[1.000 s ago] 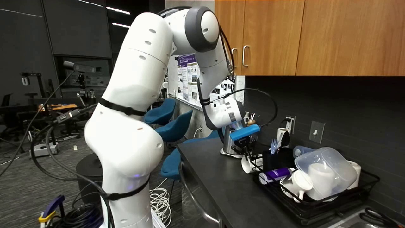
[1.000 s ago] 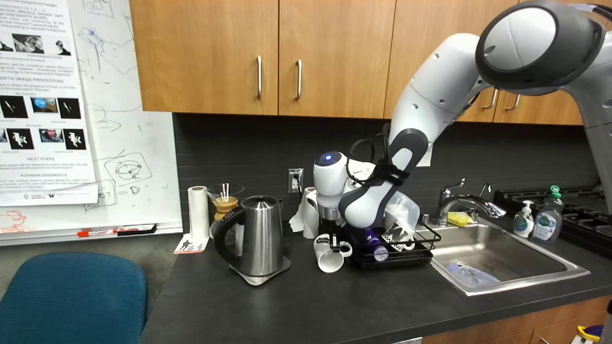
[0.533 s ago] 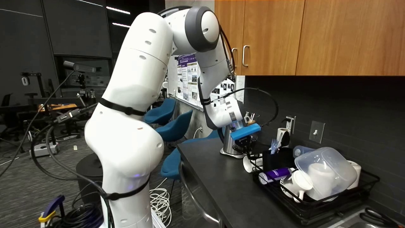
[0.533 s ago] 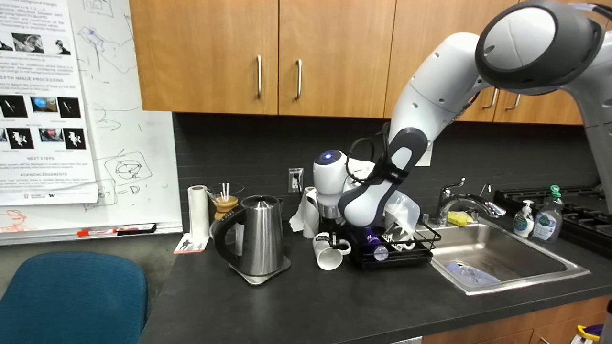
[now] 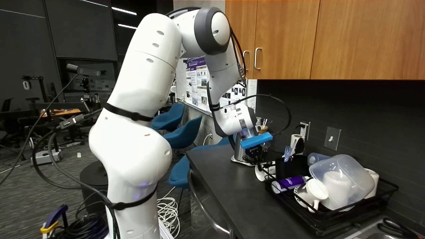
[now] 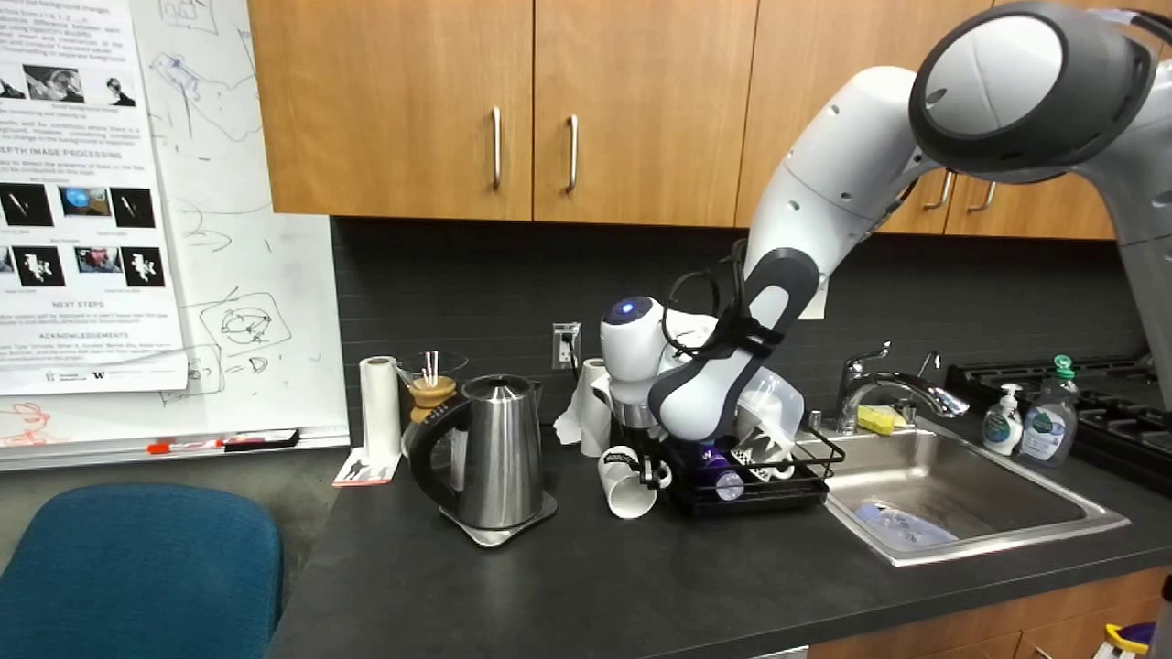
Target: Put the purple bottle on the dishrack then move the mug backwards.
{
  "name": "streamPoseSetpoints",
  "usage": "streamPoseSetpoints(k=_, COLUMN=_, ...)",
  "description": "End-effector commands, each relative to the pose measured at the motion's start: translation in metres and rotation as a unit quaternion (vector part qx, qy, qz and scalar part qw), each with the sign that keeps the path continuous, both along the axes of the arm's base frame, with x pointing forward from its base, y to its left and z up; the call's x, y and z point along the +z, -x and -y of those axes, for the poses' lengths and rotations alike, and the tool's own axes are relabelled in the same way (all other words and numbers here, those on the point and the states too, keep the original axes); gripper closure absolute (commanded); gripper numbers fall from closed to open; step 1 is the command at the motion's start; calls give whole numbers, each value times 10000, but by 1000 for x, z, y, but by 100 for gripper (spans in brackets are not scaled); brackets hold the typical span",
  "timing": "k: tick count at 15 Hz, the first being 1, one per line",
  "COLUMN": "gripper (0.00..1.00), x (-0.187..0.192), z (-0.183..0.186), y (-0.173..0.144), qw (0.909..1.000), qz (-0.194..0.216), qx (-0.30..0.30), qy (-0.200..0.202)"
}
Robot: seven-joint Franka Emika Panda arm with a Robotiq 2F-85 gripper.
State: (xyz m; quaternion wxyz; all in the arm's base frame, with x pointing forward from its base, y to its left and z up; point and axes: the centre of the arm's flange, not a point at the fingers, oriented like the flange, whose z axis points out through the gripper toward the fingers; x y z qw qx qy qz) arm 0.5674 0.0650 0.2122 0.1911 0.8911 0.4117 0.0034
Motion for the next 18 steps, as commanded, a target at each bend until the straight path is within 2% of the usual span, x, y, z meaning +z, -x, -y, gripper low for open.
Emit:
streamPoseSetpoints(k=1, gripper=100, x=0, z=4, y=18, qw=9996, qz=-258, qx=-131, qy=42)
streamPoseSetpoints(k=7, gripper=100, x=-4, z=-11, y=16, qw=9994, qz=-290, qx=-21, qy=-184)
streamPoseSetpoints(k=12, gripper=100, x=-2, z=-19, y=0, qw=9998, qz=-163, qx=28, qy=-69)
streamPoseSetpoints(k=18, gripper=100, x=-11, z=-10, y=-32, qw=9996, qz=8, qx=-271, qy=-52)
